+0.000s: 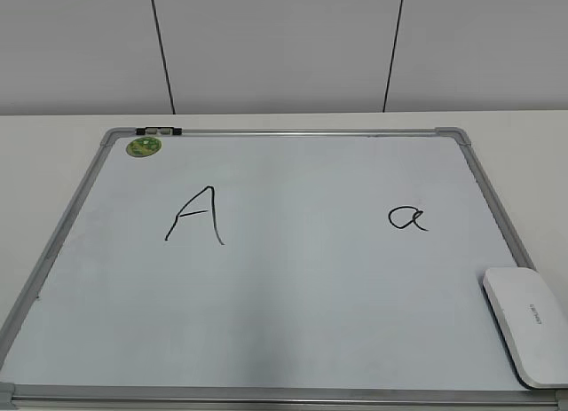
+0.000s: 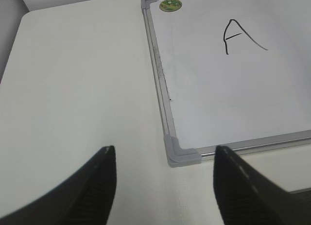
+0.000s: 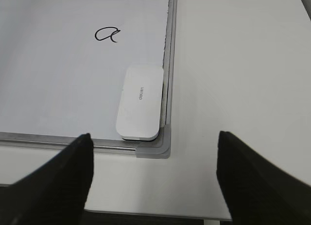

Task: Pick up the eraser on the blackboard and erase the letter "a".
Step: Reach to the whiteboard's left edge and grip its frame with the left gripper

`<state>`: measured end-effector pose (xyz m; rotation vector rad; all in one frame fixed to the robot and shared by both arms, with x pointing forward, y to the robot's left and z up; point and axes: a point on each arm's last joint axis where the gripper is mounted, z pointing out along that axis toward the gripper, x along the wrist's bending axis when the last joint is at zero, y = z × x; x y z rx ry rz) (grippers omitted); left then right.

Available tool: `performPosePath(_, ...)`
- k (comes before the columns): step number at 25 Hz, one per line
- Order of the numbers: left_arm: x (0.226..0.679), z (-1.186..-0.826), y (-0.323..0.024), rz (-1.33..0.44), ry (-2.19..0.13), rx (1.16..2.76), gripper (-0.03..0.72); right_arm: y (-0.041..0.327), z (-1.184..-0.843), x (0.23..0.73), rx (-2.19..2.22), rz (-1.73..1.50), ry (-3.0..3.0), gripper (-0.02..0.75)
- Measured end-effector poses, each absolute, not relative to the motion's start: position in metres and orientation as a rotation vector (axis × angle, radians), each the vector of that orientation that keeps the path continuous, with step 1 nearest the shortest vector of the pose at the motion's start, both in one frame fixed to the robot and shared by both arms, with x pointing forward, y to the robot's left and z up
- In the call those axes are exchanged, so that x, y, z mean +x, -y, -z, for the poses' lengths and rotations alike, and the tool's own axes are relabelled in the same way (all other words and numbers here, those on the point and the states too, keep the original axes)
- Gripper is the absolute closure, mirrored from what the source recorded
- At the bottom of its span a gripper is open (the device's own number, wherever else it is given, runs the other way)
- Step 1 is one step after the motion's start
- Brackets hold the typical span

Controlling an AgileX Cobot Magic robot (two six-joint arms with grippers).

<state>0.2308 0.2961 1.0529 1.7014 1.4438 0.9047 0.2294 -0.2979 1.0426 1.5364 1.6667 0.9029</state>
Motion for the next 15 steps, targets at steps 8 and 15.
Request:
performPosePath(8, 0.2308, -1.0529, -0.2961, -0.904, -1.444, 1.701, 0.225, 0.2979, -1.0426, 0.2294, 1.536, -0.903, -1.667, 0.151)
performPosePath(15, 0.2308, -1.0529, -0.2961, -0.904, -1.444, 1.701, 0.225, 0.2979, -1.0426, 0.2294, 1.536, -0.903, -1.667, 0.152)
